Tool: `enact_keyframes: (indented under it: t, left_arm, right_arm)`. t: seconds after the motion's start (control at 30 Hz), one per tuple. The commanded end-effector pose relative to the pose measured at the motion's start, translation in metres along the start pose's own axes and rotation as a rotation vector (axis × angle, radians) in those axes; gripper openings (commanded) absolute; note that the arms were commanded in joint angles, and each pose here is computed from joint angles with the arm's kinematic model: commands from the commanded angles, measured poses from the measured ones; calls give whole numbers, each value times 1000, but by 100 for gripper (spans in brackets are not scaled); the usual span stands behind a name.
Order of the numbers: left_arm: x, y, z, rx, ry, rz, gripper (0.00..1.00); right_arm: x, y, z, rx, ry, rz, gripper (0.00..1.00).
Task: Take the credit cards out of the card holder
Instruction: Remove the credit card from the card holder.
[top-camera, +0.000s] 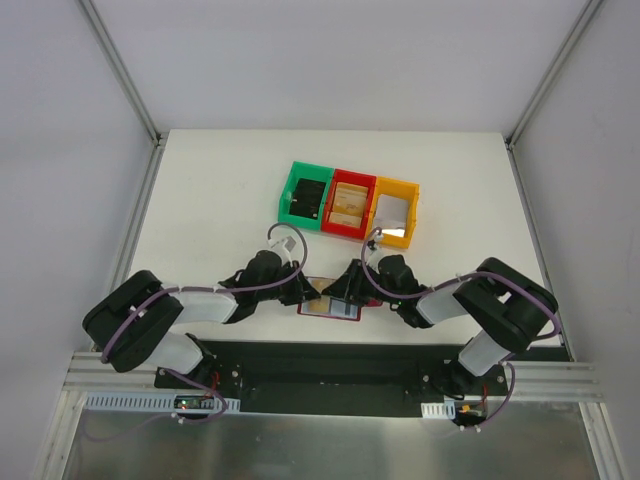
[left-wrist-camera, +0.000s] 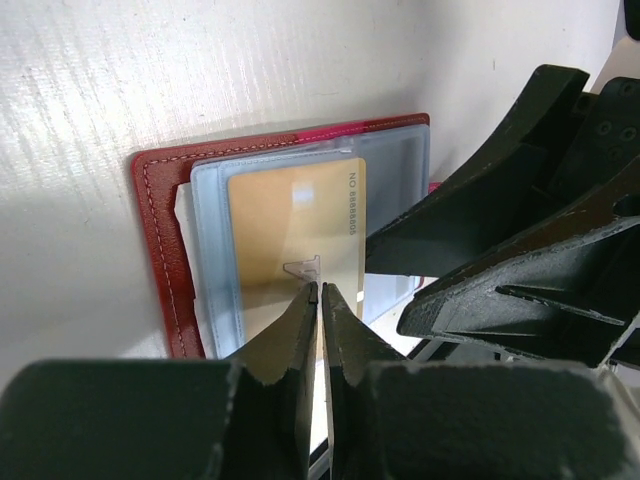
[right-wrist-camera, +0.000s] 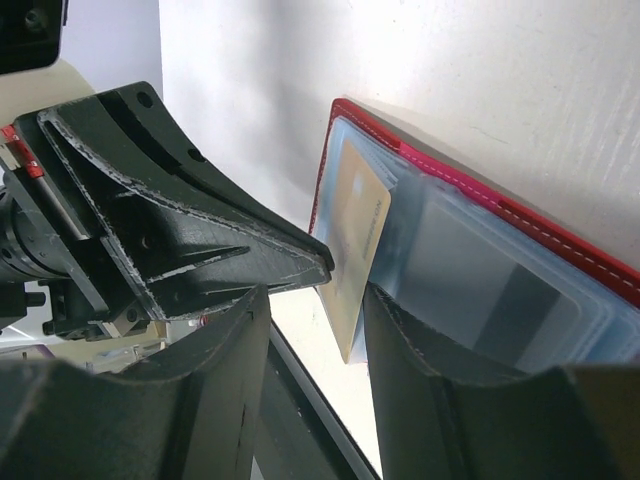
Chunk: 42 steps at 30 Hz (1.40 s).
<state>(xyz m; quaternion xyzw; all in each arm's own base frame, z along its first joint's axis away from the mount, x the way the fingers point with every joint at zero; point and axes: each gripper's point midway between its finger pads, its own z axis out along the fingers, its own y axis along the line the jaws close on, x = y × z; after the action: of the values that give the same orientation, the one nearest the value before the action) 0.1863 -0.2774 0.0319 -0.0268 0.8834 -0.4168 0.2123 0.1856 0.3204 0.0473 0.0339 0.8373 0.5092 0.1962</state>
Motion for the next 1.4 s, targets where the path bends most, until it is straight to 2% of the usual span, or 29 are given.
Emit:
enact_keyframes:
  t: [0.0,0.27,0.53,0.67,1.37]
  left_arm:
    - [-8,2,-8,-23,-46,28,5]
    - [-10,6,-11,-42,-58,26,8]
    - [-5,20,-9,-94,-45,12,0]
    - [-4,23,-7,-103,-40,9,0]
    - [6,18,2,-43,4,-18,0]
  right_arm:
    - [-11,23,2,-90,-28,-20,45]
    - [-12,25,2,-104,-29,-17,45]
    - [-11,25,1,-107,-30,-13,45]
    - [-11,25,2,-111,-29,-11,45]
    - [-8,31,7,-154,-2,4,46]
